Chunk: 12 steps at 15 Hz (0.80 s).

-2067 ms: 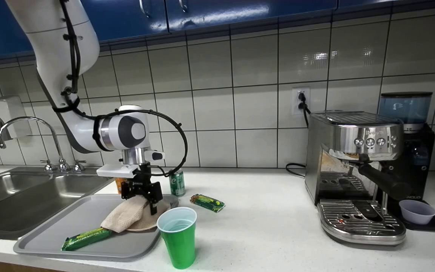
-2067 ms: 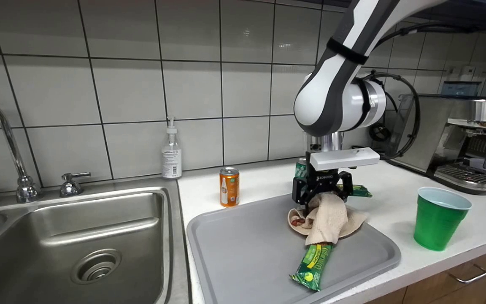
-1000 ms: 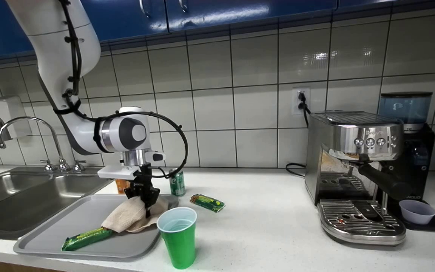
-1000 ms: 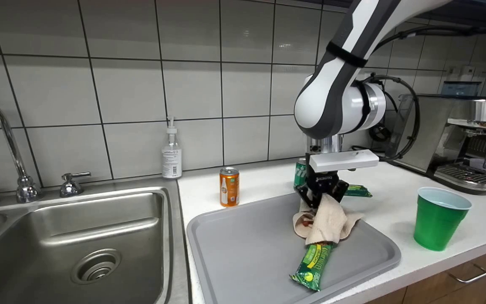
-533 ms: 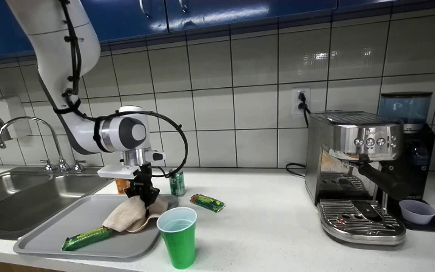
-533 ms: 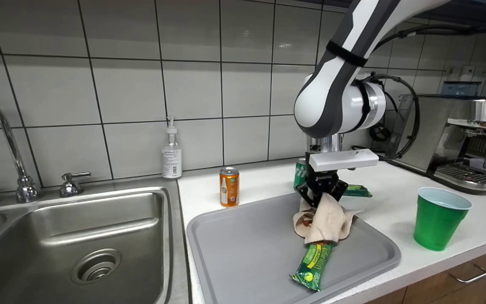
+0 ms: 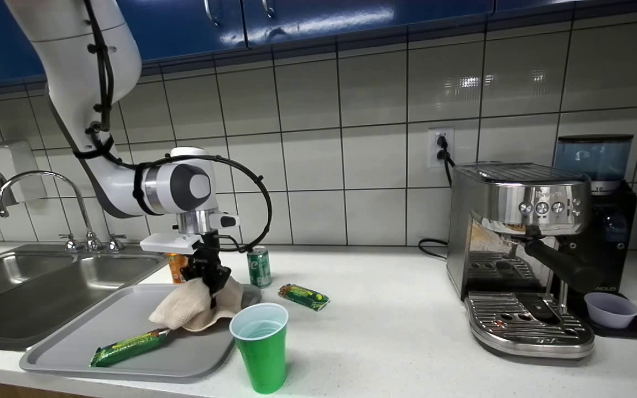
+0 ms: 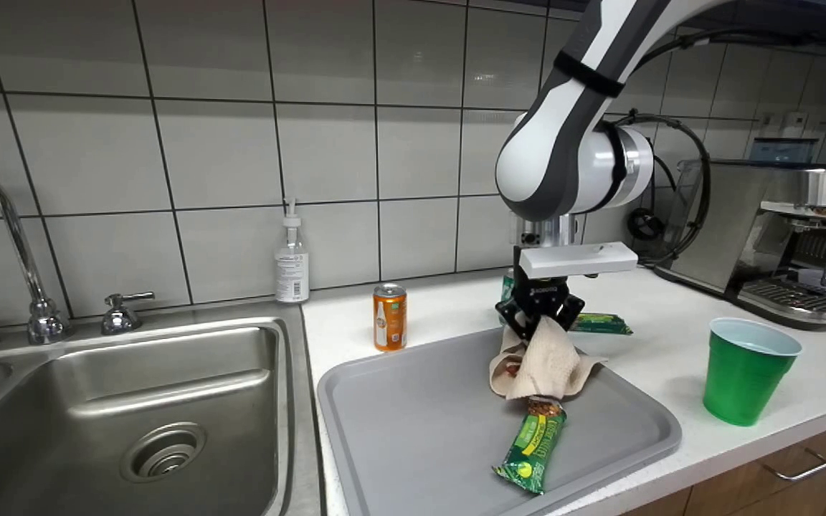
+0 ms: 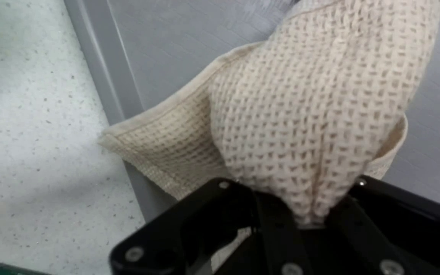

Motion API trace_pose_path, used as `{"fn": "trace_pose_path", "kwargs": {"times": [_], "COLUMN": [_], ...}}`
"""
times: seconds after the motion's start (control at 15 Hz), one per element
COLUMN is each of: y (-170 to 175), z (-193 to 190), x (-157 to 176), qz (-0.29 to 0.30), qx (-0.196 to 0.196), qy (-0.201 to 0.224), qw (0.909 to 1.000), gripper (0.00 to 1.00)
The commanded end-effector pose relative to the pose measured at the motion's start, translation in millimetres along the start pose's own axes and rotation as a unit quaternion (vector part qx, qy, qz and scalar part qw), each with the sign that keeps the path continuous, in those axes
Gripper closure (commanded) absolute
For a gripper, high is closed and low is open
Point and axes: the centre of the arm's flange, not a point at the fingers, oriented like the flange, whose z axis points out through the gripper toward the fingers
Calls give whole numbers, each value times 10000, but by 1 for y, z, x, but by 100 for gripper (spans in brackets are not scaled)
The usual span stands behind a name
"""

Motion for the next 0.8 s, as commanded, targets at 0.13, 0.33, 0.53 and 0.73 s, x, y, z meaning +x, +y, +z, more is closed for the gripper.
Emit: {"fn": "trace_pose_path", "kwargs": {"times": [0.13,0.33,0.53,0.73], "y": [-6,-11,-15,-18], "z": [-36,-50,-61,-68], "x": [6,15,27,37], "qz": [43,88,119,140], "qx": [230,325,389,444], "qy": [231,376,494,558], "qw": [9995,9987,9980,9974], "gripper": [97,97,97,97]}}
